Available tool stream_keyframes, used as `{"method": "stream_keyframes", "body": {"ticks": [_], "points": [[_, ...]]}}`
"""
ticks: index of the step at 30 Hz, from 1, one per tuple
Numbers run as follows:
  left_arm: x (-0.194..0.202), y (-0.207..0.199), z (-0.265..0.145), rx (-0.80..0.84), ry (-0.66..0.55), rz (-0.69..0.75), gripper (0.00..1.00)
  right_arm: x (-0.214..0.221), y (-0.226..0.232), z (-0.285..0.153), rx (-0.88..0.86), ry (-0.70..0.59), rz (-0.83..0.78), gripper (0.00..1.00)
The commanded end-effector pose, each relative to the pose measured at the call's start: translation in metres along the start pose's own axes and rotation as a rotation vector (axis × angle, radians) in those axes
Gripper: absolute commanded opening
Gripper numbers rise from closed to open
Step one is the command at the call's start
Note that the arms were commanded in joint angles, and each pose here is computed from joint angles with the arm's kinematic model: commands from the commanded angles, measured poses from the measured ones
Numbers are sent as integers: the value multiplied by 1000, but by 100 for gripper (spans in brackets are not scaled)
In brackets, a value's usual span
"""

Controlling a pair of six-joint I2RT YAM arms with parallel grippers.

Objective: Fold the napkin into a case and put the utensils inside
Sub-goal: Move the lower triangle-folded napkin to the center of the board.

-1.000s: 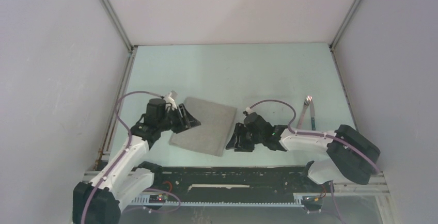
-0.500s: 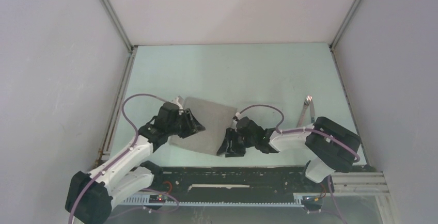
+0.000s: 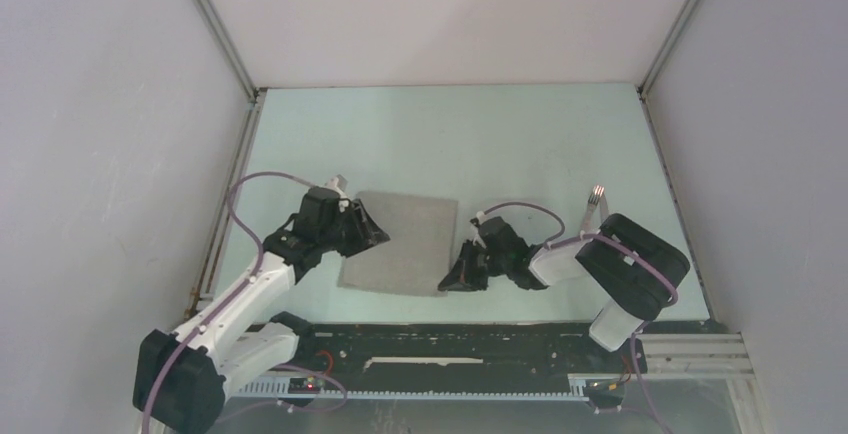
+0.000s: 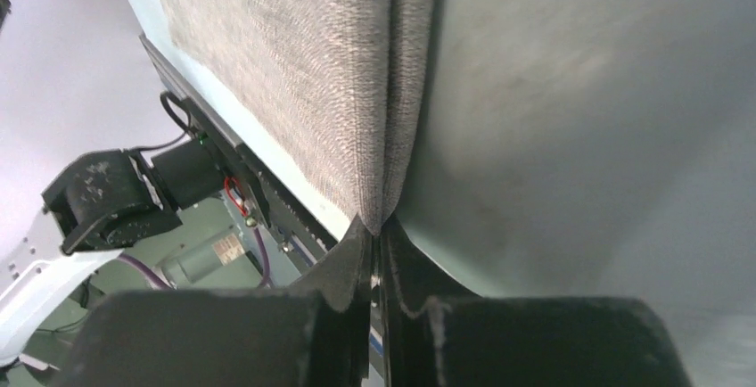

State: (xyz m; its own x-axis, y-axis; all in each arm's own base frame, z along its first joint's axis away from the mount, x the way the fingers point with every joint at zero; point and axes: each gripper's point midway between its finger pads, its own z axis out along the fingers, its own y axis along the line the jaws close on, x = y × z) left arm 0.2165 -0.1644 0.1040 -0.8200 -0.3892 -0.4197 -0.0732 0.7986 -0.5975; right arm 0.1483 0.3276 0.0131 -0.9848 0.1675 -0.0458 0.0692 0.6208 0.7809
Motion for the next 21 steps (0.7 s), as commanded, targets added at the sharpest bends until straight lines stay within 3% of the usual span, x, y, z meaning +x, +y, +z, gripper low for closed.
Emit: {"method": "stream_keyframes", "body": {"ticks": [1,7,16,18,21], "points": [[-27,-11,0,37,-37,28,50,-9,-36,-19,24,85,-43,6],[-46,-16,9,54,-19,27,51,-23,-71,-49,36,184,0,5],[-63,-11,11,97,-10,-21,51,-77,-88,-83,178,158,41,8],[-65,-8,9,101,-11,-23,52,-96,-102,-96,283,123,38,9],[-64,-4,8,102,-10,-24,51,-122,-112,-112,354,77,41,16]]}}
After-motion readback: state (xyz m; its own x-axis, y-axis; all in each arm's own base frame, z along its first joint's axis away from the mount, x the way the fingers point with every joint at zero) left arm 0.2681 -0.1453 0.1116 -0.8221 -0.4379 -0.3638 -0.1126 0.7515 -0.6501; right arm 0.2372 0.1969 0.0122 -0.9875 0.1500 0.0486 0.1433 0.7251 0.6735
